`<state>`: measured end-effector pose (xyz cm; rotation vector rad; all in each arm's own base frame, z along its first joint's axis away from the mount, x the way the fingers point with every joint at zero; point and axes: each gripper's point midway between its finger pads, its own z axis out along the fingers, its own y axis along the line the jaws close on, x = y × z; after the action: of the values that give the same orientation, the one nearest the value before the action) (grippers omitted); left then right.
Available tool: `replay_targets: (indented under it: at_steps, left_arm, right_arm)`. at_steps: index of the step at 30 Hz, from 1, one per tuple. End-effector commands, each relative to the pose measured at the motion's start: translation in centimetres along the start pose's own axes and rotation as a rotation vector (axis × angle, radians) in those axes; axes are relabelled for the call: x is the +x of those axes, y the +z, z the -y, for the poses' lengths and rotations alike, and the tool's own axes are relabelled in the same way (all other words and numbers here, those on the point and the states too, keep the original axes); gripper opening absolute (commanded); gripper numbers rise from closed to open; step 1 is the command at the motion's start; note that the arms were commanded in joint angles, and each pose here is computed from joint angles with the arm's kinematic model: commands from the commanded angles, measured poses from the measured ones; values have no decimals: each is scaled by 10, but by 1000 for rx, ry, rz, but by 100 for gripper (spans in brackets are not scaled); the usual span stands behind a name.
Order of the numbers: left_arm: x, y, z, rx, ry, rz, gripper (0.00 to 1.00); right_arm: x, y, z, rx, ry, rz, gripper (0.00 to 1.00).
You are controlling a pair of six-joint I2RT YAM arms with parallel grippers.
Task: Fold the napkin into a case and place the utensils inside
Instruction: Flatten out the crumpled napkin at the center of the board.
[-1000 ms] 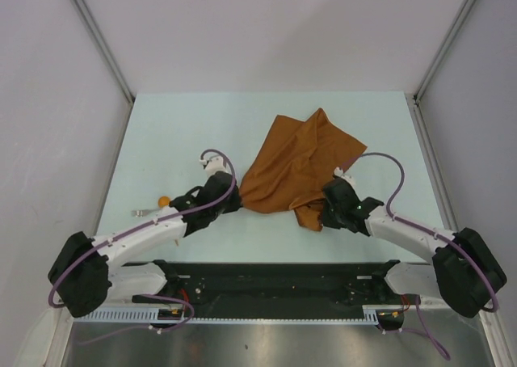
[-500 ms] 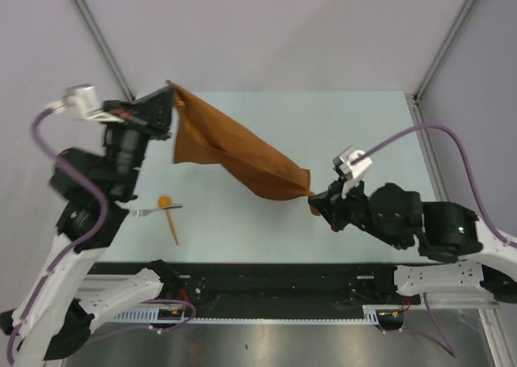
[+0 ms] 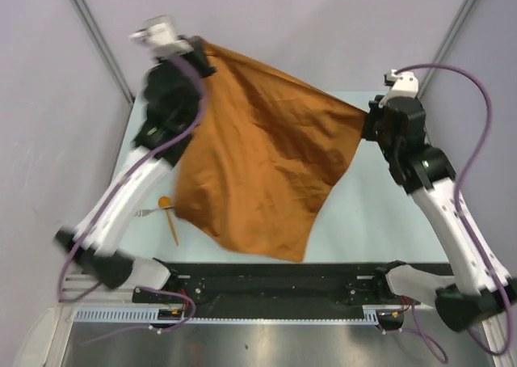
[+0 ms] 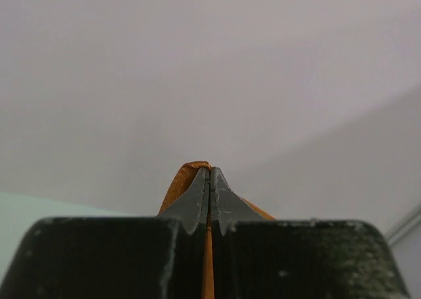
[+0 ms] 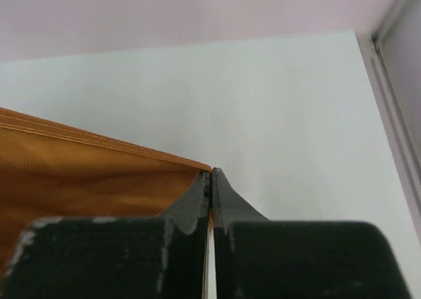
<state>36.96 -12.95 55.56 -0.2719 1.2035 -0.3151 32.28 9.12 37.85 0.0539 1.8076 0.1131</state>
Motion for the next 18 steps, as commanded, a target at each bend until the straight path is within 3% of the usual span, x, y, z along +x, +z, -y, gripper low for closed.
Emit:
replay_targets:
  at_steps: [1,2,4,5,8,9,11,13,18]
  left_arm:
    - [98,71,-13,-83,126,-103,0]
    - [157,88,-13,-79,174,-175,0]
    - [205,108,-8,-54,186,-213,0]
    - [266,116,-16,-69,223,-295,0]
    - [322,135,-17,-93,226,-345,0]
    - [357,140,-24,-110,248,-371,0]
    - [378,145,-32,-133,271,-361,0]
    - [399,147,-43,-151,304,-378,0]
    - [394,137,-52,-146,295,-331,0]
  right_arm:
    - [107,64,-1,-74,34,-347,0]
    - [125,75,-3,-92,51,-397,0]
    - [157,94,2,-72,73,-448,0]
    - [178,100,2,-84,77,-476,0]
    - [197,141,28,-3,87,-484,0]
    - [202,152,37,19,102,-491,0]
    - [220,180,59,51,143,-506,0]
    - [205,201,67,67,143,-472,0]
    - [184,239,85,103,32,-383,0]
